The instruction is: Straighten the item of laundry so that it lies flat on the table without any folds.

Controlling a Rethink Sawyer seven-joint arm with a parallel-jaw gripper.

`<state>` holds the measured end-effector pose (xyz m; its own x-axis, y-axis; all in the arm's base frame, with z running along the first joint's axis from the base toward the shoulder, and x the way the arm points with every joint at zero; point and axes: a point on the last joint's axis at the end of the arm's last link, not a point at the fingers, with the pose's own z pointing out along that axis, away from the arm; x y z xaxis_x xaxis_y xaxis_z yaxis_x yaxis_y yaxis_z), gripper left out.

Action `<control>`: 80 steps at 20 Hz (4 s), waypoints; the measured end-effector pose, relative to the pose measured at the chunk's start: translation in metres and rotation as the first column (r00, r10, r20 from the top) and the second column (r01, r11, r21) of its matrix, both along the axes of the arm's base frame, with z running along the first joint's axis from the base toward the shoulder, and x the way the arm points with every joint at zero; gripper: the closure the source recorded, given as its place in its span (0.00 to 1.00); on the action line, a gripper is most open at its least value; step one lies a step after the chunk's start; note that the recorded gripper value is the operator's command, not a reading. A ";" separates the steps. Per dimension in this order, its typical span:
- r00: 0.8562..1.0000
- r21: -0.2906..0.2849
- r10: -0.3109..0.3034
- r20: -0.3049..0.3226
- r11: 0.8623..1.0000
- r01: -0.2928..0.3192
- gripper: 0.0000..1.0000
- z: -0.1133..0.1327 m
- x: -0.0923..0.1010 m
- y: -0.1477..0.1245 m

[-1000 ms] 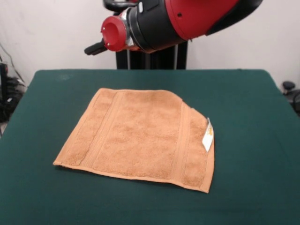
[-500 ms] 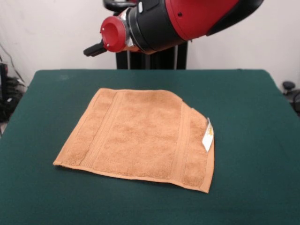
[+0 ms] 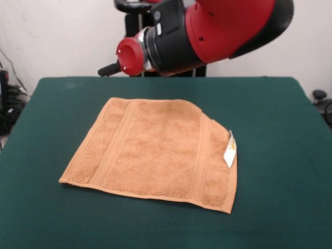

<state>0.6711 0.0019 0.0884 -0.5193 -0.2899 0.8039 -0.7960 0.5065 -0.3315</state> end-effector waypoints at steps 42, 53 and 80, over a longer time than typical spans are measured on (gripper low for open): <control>0.991 0.136 0.121 -0.053 0.984 -0.113 1.00 -0.107 -0.005 0.097; 0.985 0.131 0.169 -0.036 0.978 -0.163 1.00 -0.142 0.006 0.133; 0.991 0.142 0.136 -0.003 0.981 -0.135 1.00 -0.161 0.027 0.182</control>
<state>0.6977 0.1841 -0.0725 -0.4576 -0.4676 0.7563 -0.8640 0.4346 -0.2541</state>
